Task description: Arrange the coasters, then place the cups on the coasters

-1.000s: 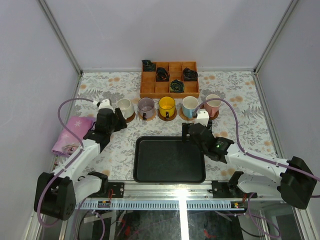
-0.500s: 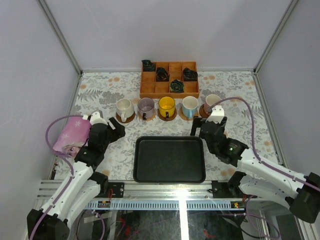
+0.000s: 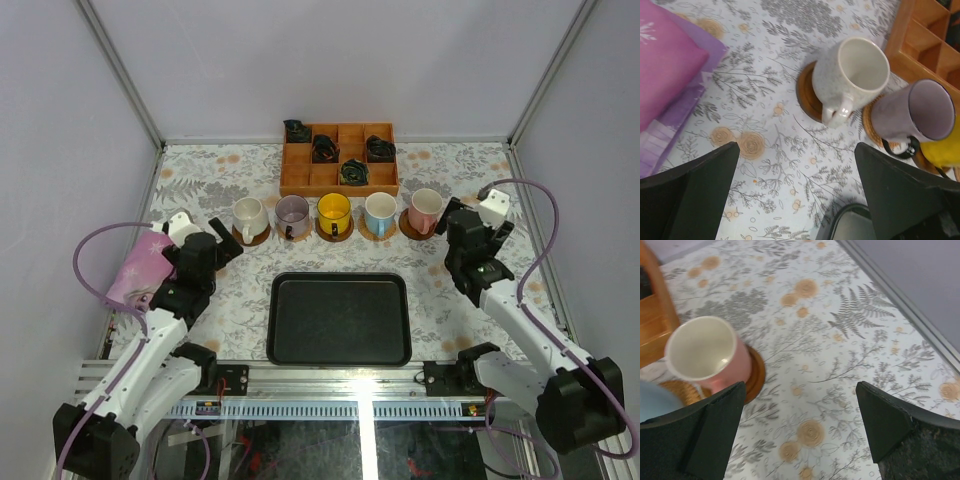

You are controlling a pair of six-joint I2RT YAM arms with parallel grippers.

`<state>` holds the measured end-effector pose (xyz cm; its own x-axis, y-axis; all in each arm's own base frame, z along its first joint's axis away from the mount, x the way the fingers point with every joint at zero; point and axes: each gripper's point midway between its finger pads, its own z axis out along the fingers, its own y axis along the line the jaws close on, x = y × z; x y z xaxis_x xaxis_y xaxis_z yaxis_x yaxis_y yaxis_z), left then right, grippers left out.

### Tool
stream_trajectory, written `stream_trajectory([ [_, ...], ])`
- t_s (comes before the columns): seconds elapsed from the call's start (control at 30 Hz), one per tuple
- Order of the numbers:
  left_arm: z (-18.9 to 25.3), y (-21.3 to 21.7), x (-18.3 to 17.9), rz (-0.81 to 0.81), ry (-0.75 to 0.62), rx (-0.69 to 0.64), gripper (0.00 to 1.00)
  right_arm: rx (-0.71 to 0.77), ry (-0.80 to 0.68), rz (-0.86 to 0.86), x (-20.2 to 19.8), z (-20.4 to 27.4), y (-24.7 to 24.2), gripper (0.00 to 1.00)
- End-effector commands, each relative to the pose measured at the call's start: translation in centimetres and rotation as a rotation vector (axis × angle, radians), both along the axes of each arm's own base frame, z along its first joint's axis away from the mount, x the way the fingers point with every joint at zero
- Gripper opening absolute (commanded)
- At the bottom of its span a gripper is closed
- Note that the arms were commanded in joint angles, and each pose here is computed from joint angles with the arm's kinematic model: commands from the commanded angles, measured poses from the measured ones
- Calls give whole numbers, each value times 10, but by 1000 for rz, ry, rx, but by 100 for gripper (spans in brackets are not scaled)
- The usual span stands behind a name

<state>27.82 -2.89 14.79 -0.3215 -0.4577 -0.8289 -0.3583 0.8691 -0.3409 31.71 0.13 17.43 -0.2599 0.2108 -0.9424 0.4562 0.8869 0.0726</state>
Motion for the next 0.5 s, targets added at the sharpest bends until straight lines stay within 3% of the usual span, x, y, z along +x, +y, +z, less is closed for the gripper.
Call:
stream_trajectory([
  [0.0,15,25,6,164,-39,43,100,10,-70,-140,14,14,-29,99],
  [0.27,16,28,14,205,-63,27,100,52,-50,-131,27,4,-34,99],
  [0.47,4,26,10,195,7,41,100,89,-27,-107,23,2,-28,99],
])
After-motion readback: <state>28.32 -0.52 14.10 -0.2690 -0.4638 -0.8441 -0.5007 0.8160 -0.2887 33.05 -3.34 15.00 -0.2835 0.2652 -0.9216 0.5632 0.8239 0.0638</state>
